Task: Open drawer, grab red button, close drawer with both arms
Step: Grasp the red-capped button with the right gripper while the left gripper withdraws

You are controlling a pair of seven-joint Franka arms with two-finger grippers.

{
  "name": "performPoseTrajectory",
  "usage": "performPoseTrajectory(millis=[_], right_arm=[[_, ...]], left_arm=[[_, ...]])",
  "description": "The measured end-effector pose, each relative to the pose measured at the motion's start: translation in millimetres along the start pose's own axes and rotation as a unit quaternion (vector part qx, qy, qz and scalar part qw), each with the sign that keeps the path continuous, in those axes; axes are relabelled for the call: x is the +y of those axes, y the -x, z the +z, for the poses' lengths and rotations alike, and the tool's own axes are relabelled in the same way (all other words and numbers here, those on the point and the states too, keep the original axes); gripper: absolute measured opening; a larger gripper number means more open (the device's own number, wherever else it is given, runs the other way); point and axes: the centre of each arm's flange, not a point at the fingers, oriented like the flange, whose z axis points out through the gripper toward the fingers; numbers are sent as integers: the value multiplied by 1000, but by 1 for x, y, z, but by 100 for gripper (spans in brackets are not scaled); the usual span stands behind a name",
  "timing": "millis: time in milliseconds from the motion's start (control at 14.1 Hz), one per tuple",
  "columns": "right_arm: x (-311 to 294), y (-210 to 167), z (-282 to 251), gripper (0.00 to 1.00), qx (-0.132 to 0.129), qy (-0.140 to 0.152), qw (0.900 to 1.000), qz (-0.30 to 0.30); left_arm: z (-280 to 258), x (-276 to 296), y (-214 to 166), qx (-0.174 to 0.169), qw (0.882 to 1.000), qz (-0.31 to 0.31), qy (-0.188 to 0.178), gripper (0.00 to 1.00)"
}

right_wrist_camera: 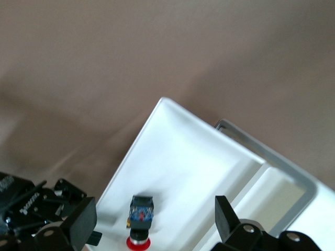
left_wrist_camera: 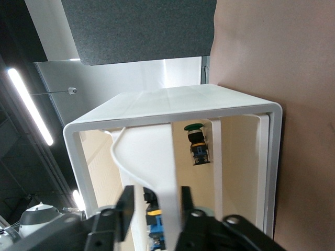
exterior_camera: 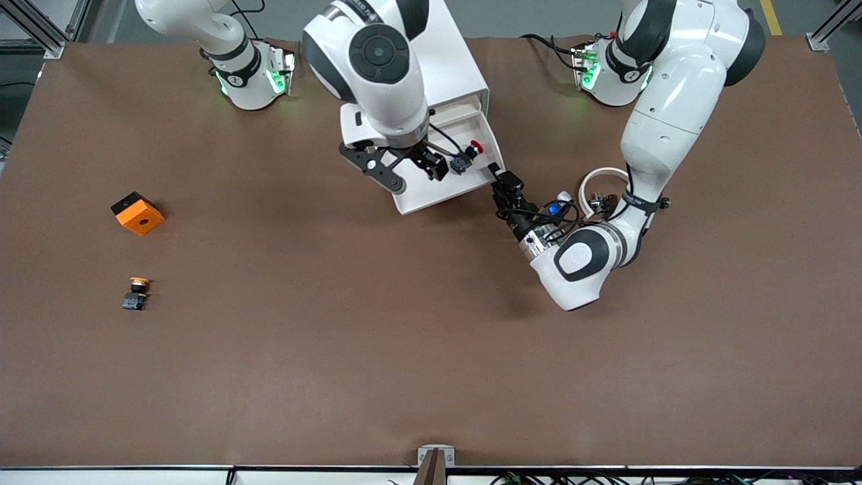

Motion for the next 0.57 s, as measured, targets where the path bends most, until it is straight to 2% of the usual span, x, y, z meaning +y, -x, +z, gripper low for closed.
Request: performPoseTrajectory(millis=[213, 355, 568], right_arm=[[-8, 38, 18, 100, 15, 6, 1000, -4], [-16, 58, 35, 100, 25, 2, 1000, -1], [-27, 75, 65, 100, 39, 5, 999, -1]], left_arm=[[-5, -4, -1, -1, 1000, 2, 5, 79], [-11, -8, -1, 7, 1000, 7, 22, 99], [-31, -32, 5, 25, 995, 64, 75, 100]])
